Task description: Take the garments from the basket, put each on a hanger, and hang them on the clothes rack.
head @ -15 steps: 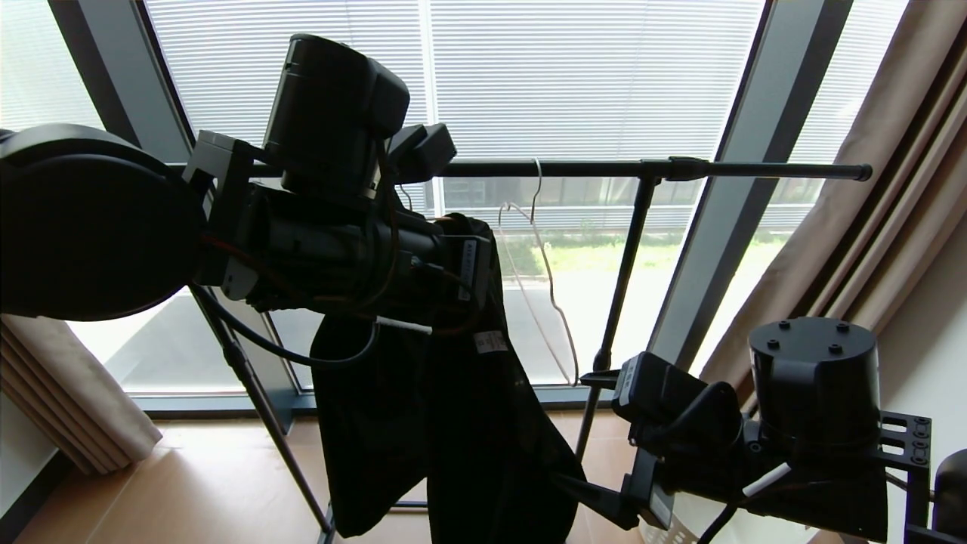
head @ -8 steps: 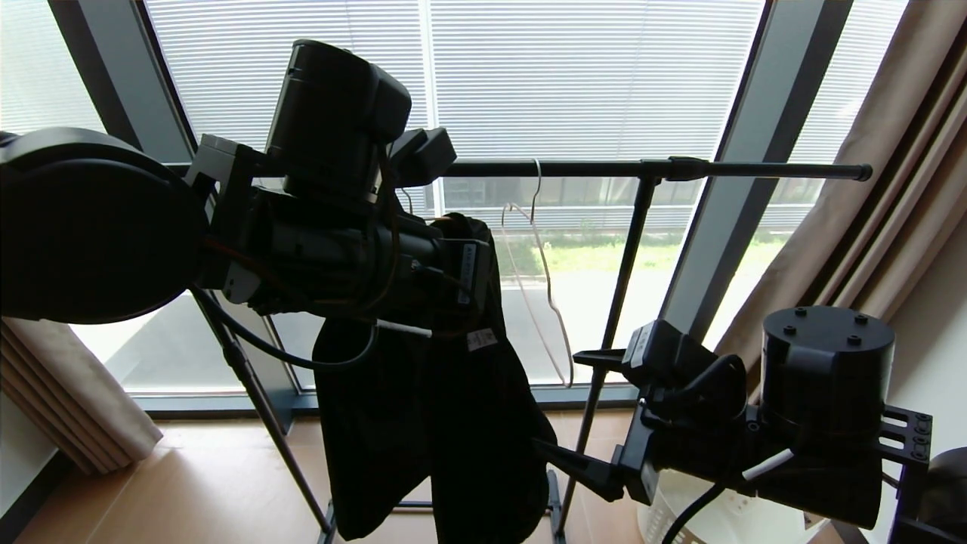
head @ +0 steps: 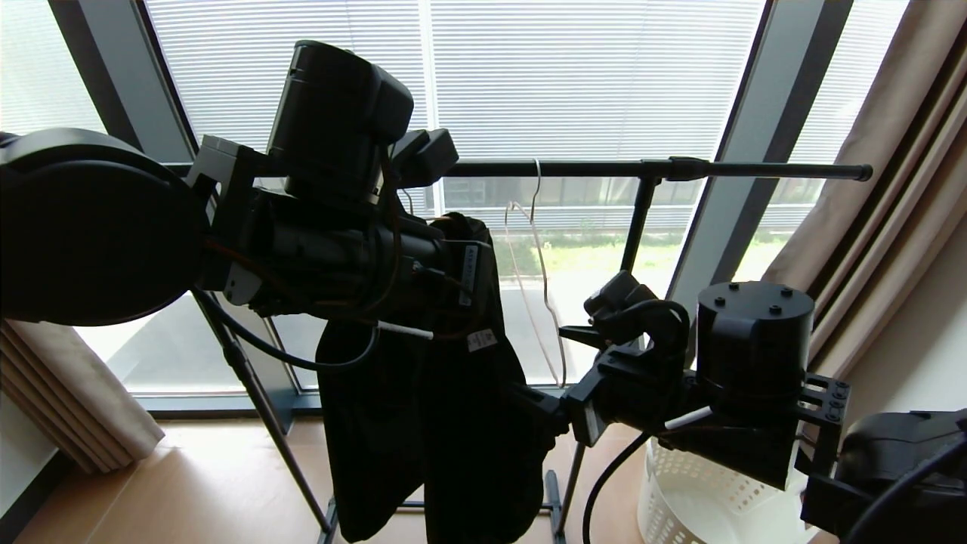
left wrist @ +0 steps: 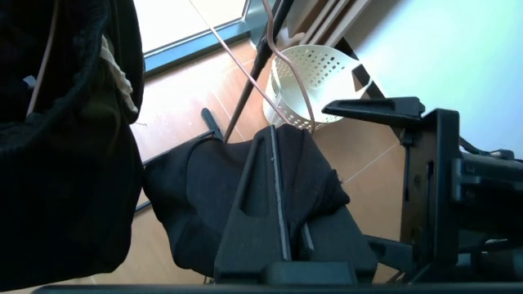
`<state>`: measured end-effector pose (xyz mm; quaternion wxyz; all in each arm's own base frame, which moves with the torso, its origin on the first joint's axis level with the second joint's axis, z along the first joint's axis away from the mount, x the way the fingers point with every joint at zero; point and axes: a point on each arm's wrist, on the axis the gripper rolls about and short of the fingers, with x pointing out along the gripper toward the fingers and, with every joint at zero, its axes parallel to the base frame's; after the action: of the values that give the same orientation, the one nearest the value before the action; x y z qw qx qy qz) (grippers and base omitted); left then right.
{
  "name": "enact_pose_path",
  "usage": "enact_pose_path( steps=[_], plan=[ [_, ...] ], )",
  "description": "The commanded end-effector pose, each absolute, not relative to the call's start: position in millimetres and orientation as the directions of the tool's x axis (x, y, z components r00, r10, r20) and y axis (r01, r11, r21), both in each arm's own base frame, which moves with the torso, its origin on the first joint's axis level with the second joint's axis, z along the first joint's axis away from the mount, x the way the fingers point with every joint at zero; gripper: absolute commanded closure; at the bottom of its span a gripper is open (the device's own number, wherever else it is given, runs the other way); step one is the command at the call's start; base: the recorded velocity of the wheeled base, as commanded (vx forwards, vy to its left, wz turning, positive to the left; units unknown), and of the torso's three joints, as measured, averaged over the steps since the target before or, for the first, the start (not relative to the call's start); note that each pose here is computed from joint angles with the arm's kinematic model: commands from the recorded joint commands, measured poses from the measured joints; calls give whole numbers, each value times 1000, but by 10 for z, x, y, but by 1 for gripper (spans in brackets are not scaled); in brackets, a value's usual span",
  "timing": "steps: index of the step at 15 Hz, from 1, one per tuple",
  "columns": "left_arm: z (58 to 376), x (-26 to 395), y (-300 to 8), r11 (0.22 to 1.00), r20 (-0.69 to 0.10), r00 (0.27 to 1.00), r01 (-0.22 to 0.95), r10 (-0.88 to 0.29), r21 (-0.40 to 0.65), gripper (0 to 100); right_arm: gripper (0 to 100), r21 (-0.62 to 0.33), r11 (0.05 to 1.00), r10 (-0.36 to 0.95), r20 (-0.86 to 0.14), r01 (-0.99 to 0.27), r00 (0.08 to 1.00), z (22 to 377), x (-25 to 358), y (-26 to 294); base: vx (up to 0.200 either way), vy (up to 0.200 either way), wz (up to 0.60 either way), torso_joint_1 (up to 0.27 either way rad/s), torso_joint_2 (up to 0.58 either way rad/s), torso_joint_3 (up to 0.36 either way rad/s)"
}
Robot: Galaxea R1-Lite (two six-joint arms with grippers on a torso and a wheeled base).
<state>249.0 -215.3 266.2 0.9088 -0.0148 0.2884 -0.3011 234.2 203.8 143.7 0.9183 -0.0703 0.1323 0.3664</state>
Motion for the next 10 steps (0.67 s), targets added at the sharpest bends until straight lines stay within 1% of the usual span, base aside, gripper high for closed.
enact_pose_path(
  steps=[1,7,10],
  plan=[
    [2665,2492,-2154,818,-514,653,539,-557,-202,100,0,-30,747,623,-319,-664,714,1333,2503,2021,0,0,0,0,0,0],
    [2670,2493,-2155,818,-511,654,539,-558,-202,100,0,-29,756,599,-371,-654,710,1158,2589,2013,0,0,0,0,0,0],
    [2666,2492,-2155,818,-513,653,539,-557,-202,100,0,-29,755,599,-377,-655,707,1138,2591,2021,0,0,0,0,0,0]
  ],
)
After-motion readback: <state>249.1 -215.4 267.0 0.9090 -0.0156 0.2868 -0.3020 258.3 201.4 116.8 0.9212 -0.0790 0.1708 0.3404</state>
